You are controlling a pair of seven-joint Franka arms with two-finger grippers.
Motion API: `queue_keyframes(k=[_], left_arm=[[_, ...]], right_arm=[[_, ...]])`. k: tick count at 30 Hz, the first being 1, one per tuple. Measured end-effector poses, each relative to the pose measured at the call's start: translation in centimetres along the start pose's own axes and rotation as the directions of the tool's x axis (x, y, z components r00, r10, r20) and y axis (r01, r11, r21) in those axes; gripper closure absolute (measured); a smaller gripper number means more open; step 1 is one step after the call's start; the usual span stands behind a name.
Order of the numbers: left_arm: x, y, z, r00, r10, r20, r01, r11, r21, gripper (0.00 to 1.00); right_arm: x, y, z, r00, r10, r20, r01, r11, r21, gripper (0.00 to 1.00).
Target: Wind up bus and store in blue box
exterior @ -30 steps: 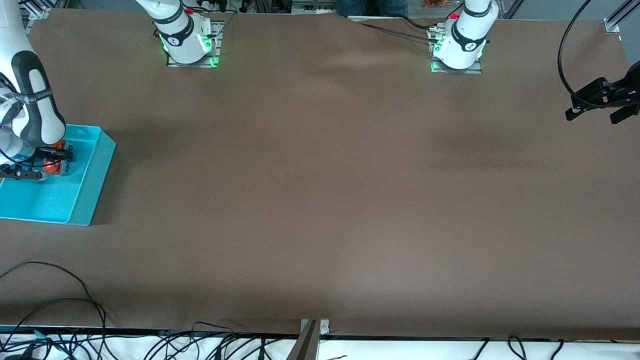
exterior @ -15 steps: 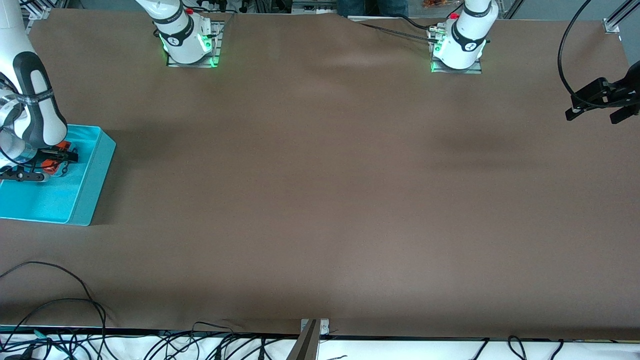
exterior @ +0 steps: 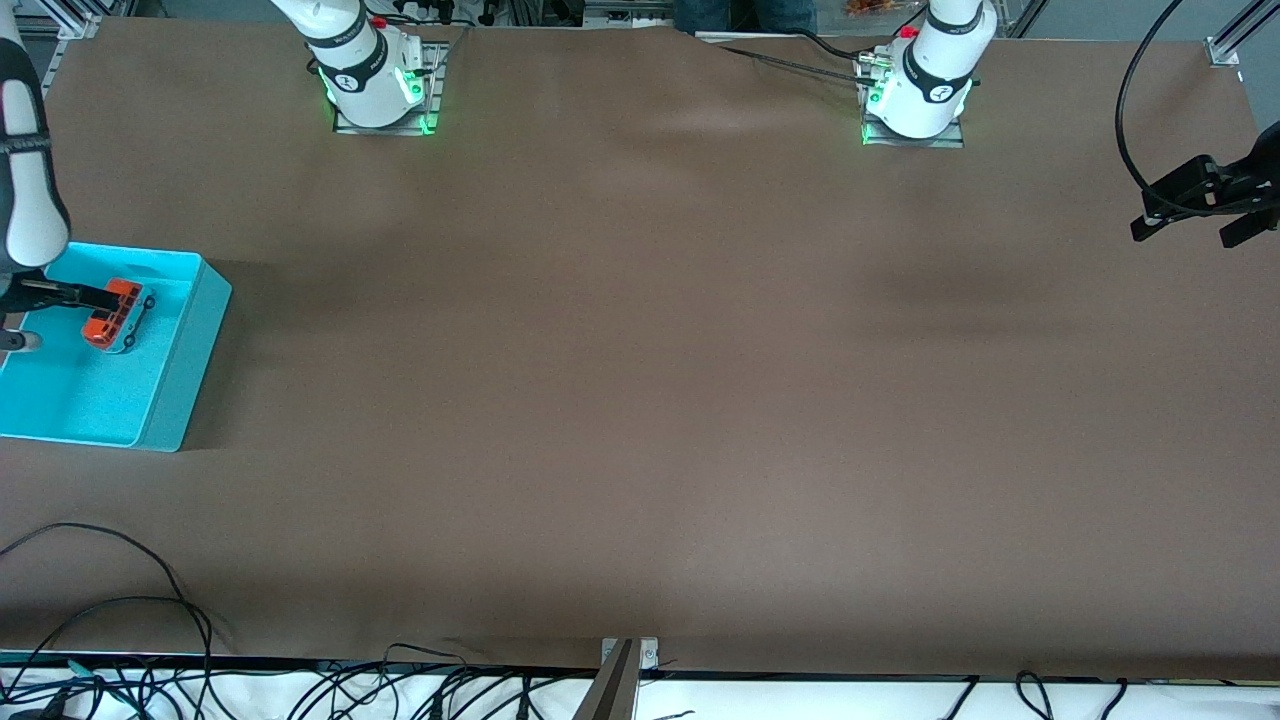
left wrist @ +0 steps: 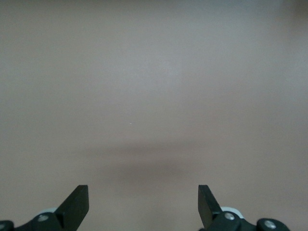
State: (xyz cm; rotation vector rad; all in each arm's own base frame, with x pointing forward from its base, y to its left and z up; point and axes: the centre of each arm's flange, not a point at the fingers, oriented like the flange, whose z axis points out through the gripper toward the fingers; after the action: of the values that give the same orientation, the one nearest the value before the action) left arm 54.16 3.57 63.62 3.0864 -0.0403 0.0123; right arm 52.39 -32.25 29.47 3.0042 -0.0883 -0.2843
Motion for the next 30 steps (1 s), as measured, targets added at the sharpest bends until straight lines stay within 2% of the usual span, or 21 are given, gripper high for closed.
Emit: queue_keyframes(k=[10, 18, 24, 30], left_arm=[[0.0, 0.0, 0.0, 1.0, 0.0, 0.0, 0.0, 1.0, 0.0, 0.0], [0.0, 0.0, 0.0, 1.0, 0.0, 0.0, 0.0, 1.0, 0.0, 0.0], [0.0, 0.1, 0.0, 1.0, 0.002, 0.0, -0.002, 1.0, 0.0, 0.0], [0.0, 0.2, 0.0, 1.0, 0.004, 0.0, -0.004, 1.0, 0.0, 0.0]], right_arm=[[-0.8, -1.4, -12.0, 1.0, 0.009, 0.027, -0.011, 0.999, 0.053, 0.0], [-2.7, -5.0, -22.6, 0.997, 0.073, 0.022, -0.075, 0.986, 0.152, 0.0], [-4.8, -6.0, -27.1, 0.997, 0.079, 0.017, -0.081, 0.974, 0.211, 0.0], [-6.5, -7.3, -28.7, 0.997, 0.049, 0.055, -0.06, 0.971, 0.233, 0.0]])
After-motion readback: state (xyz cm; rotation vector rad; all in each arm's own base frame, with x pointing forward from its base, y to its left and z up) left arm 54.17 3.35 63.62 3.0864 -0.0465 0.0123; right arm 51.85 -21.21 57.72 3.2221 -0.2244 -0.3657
